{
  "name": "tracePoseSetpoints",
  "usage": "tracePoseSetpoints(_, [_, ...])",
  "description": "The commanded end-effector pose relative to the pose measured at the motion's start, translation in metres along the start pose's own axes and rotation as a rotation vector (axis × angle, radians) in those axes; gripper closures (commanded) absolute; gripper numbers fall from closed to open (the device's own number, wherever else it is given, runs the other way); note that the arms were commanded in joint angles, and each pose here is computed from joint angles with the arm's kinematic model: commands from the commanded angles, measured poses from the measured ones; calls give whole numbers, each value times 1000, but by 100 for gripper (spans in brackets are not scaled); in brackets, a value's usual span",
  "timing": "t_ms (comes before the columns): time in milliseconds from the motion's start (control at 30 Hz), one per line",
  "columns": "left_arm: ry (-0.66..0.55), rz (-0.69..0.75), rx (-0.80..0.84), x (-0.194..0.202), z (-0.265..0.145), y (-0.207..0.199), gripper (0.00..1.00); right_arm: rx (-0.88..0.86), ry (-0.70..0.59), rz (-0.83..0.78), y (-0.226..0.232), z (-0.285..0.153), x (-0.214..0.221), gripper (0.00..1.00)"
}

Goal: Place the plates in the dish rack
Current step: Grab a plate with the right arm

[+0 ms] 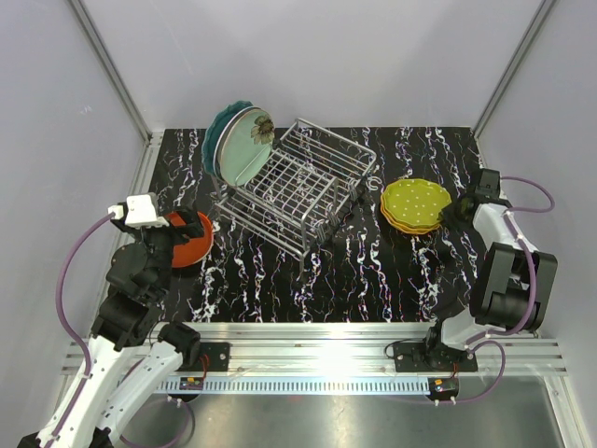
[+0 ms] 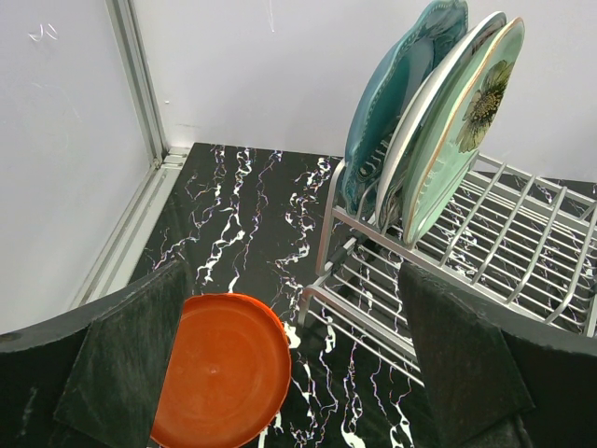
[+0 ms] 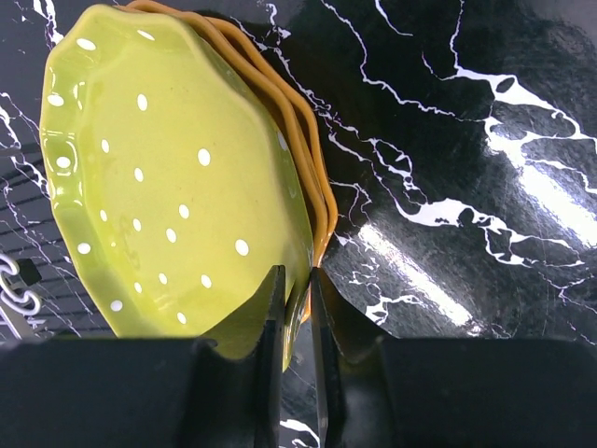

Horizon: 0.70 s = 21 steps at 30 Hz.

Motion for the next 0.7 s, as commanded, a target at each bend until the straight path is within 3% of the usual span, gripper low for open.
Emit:
tracePoseSetpoints(0, [-37,-23,-12,-11,0,1,1,-104,-16,0,21,-23,-12,100])
tracePoseSetpoints(667, [-33,-45,50,-13,-3,-8,1,-297,-9,123,39,-83,-5,100])
Point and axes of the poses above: each gripper's point midway between its finger pads, its own z axis out along the fingers, its own y axis along the line the jaws close on, x = y × z, the point moved 7 cm from there along -z, back along the fingers, and after that the axes turned 9 degrees about z, right-handed, at the moved point
